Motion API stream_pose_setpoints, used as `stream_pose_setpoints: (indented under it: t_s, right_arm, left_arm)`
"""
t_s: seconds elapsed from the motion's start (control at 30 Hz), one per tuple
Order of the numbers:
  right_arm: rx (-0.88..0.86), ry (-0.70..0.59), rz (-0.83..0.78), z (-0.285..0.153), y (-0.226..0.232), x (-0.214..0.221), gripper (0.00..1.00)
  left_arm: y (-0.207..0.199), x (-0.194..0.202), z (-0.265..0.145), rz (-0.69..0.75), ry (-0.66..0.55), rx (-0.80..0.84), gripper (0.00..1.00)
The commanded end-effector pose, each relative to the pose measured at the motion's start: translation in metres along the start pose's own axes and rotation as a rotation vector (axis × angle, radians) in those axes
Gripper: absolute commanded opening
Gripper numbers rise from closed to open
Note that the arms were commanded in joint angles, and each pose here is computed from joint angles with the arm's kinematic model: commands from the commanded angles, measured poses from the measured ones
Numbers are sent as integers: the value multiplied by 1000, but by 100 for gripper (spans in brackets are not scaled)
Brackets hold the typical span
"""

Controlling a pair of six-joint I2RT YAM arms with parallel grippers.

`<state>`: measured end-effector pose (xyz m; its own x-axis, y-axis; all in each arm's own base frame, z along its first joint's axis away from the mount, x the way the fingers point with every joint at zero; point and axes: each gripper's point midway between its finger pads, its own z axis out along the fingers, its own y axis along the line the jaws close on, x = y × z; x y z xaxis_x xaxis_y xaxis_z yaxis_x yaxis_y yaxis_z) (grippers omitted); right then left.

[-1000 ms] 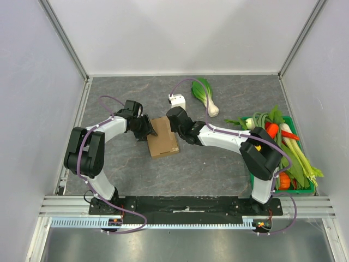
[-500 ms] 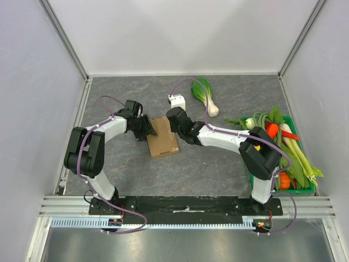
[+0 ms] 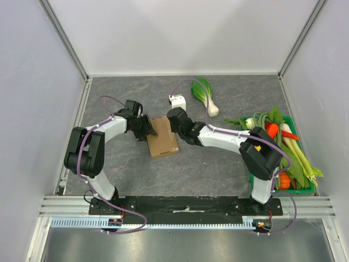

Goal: Unpack the express box

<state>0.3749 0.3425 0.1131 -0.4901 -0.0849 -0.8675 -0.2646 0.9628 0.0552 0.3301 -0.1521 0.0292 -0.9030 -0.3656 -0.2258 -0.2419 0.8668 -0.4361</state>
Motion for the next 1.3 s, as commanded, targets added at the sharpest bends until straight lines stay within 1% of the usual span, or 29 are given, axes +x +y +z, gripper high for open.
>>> stream_pose_setpoints:
  t_s: [0.0,0.37,0.5,0.57,0.7,0.93,1.03,1.1,1.17,1.27]
  right_arm:
    - [8,-68,36,-10,-5,-25,0]
    - [-7,-38,30,-4,0,-15,0]
    - [-22,-9,18,0,4,-9,0]
    - [-17,48,-3,1,3,6,0]
    - [-42,105,-13,1,7,19,0]
    - [-80,180,-24,-3,12,25,0]
    - [-83,212,-21,-11,11,25,0]
    - [-91,243,-16,-17,12,24,0]
    - [-98,267,-21,-22,11,24,0]
    - [-105,292,-22,-30,11,23,0]
  left_arm:
    - [37,26,13,-30,81,-153,19]
    - [38,26,13,-34,83,-153,19]
    - [37,27,13,-34,85,-150,19]
    - [37,26,13,-35,84,-150,19]
    - [35,26,13,-37,85,-145,19]
    - [32,26,15,-53,88,-127,19]
    - [28,26,14,-75,89,-106,15]
    - [27,26,15,-95,96,-89,7]
    - [24,25,16,-118,97,-70,3]
    - [24,24,17,-148,92,-57,2]
